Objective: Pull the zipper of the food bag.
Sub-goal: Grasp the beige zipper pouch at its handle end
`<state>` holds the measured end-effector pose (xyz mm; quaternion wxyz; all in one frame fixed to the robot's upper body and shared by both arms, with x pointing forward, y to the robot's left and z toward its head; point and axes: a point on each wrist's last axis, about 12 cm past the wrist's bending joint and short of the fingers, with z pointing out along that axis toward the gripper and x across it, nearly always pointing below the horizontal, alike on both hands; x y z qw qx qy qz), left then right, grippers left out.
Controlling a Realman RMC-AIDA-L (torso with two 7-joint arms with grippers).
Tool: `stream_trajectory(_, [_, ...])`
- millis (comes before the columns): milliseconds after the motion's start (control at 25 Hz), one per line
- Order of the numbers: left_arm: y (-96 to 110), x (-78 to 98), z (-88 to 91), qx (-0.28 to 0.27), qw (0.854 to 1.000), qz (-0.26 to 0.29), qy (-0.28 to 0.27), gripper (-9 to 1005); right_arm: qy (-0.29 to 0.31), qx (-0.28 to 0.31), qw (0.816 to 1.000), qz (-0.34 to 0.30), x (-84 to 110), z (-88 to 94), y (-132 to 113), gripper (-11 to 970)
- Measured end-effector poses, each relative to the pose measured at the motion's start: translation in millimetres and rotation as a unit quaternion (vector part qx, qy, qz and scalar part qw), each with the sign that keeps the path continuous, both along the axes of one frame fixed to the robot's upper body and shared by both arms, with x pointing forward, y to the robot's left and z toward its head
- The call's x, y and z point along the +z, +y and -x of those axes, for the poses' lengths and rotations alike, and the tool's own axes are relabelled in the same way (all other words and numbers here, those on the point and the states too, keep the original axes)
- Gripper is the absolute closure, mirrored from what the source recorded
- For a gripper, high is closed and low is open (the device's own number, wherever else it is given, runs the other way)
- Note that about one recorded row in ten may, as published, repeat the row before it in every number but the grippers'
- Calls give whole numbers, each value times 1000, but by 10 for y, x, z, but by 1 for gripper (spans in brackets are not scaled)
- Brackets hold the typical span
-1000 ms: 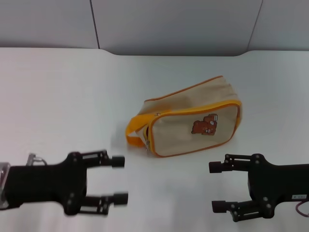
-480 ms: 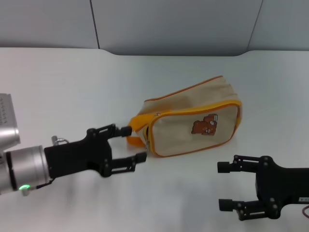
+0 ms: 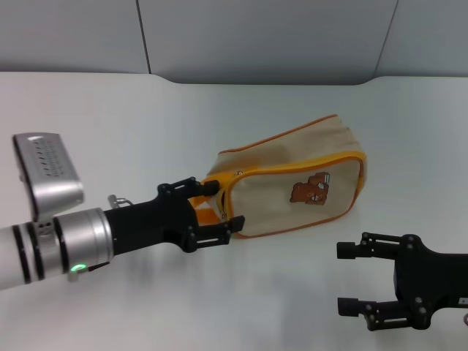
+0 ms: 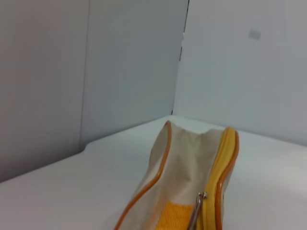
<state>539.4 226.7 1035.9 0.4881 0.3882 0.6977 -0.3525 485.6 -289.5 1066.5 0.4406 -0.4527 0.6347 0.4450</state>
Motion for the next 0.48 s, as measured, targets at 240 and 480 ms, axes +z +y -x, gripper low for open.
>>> stream_trajectory(240, [-110, -51, -55, 7, 1000, -16, 0, 243, -2, -2, 1000, 0, 2, -1, -9, 161])
stream_trajectory(480, [-117, -40, -112, 32, 999, -11, -8, 250, -8, -5, 1000, -1, 9, -7, -21, 161])
